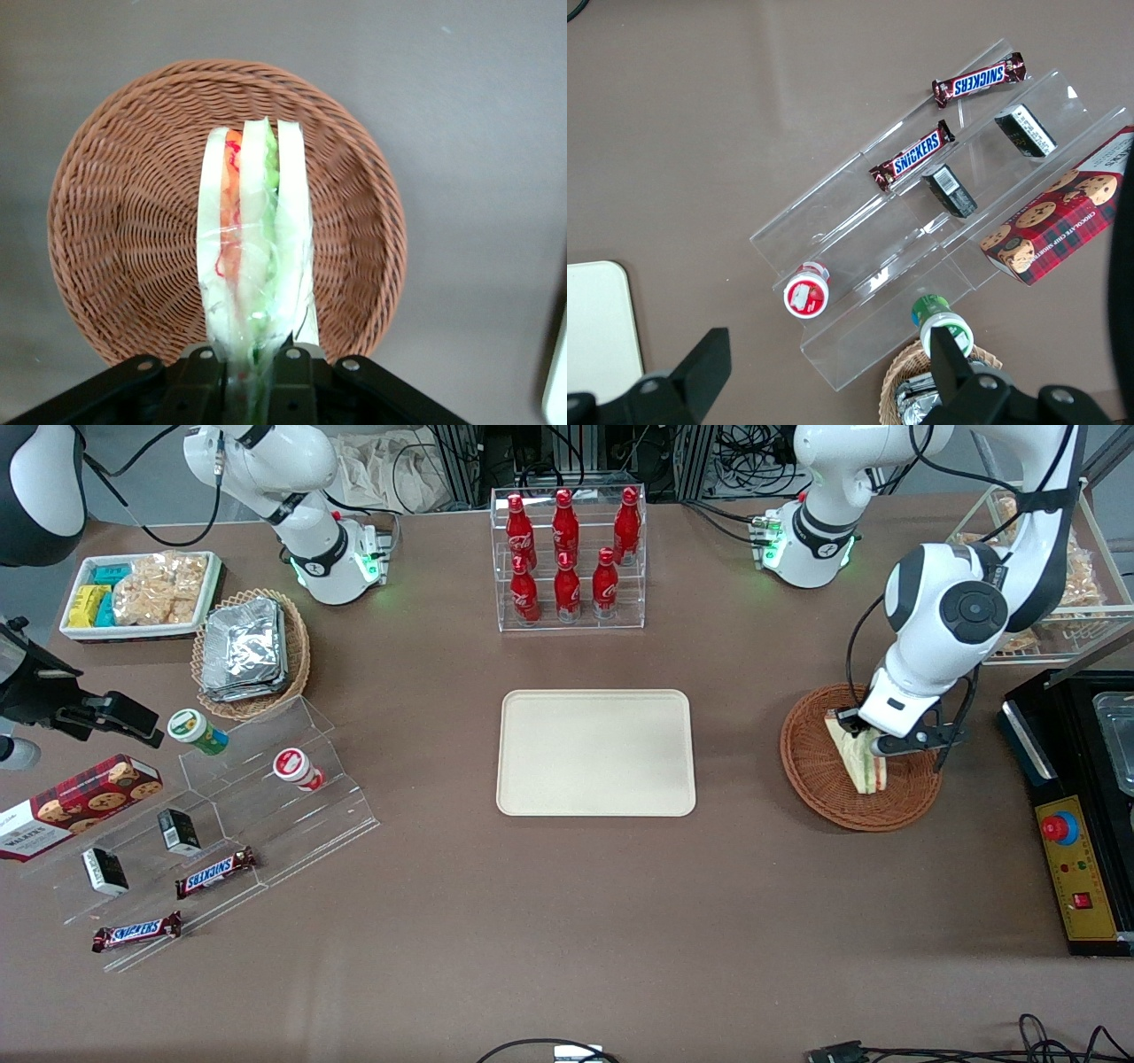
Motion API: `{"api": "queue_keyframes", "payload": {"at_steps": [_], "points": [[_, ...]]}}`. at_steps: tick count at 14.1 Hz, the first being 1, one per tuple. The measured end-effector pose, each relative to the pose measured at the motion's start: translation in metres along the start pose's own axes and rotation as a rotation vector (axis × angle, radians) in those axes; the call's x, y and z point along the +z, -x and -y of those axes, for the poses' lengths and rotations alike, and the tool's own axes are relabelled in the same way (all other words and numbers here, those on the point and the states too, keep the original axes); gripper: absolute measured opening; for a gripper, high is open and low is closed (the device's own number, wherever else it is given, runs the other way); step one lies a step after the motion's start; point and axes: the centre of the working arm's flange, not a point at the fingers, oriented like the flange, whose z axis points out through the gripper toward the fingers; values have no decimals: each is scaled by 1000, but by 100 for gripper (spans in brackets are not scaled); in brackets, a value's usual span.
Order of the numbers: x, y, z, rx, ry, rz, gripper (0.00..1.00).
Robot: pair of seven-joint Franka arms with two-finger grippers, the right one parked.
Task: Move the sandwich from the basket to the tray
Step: 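Close the left gripper on the sandwich and lift it from the basket, then carry the held sandwich with the left gripper over the cream tray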
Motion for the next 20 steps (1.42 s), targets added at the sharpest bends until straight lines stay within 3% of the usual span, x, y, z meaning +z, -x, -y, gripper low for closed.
{"api": "queue_keyframes", "payload": {"at_steps": [6, 11, 16, 20], "points": [[-18, 17, -58, 192, -20, -22, 18], [-30, 34, -122, 222, -21, -54, 18], [-37, 47, -200, 169, 33, -55, 18], [-32, 53, -256, 184, 79, -29, 18]]}}
